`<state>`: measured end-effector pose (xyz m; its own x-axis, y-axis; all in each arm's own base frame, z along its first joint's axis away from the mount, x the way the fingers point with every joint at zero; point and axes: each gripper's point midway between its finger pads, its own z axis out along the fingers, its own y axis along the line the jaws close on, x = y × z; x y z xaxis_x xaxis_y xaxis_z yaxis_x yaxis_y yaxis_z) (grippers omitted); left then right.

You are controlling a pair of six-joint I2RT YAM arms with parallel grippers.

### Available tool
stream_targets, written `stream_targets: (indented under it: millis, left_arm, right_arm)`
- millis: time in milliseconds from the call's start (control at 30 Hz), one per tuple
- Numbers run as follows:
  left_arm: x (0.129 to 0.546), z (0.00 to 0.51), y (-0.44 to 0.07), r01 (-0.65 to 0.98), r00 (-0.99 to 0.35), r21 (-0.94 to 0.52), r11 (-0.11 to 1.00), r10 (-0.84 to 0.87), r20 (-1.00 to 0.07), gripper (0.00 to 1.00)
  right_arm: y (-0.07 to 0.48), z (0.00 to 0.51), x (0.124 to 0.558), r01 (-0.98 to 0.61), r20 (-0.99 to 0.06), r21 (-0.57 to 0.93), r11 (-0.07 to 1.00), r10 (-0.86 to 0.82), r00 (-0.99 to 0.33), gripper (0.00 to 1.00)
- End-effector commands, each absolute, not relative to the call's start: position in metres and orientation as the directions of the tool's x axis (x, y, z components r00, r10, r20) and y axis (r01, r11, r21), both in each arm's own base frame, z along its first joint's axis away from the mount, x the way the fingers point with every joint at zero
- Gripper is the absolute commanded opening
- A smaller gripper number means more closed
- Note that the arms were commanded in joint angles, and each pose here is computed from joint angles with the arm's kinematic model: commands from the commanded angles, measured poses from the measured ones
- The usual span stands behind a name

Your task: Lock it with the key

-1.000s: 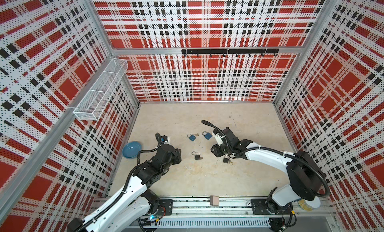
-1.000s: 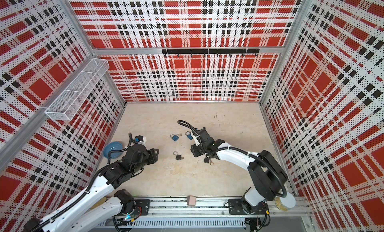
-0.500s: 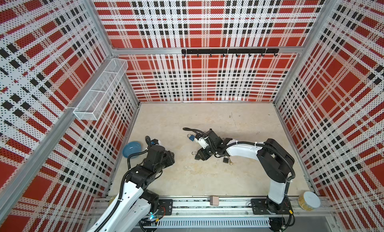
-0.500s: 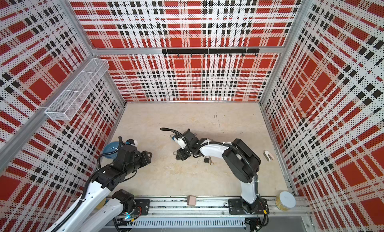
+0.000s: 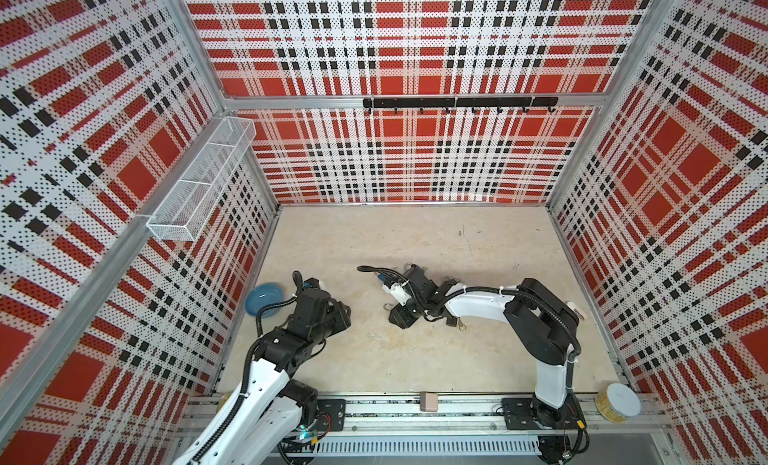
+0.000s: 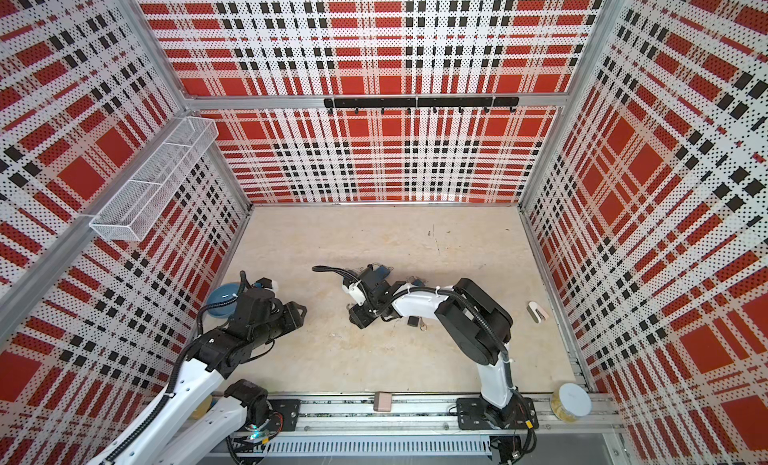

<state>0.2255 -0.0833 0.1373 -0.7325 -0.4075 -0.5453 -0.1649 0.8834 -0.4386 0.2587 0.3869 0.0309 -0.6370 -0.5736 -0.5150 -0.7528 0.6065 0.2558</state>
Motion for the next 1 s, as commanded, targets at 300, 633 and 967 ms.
stream_targets:
  millis: [300,633,967]
  left_arm:
    - [0.227,0.138,-0.081,-0.162,-0.719,-0.455,0.876,-0.420,-0.553,0.51]
    - [0.227,0.140,-0.080,-0.166,-0.715,-0.458,0.873,-0.426,-0.554,0.51]
    - [0.226,0.140,-0.079,-0.167,-0.713,-0.463,0.870,-0.431,-0.553,0.51]
  right_arm:
    - [0.395,0.037,0.267,-0.779,-0.545,0.105,0.618,-0.620,-0.565,0.51]
    - [0.399,0.028,0.270,-0.786,-0.522,-0.007,0.618,-0.673,-0.525,0.51]
    - [0.397,0.020,0.268,-0.793,-0.487,-0.074,0.605,-0.716,-0.501,0.42]
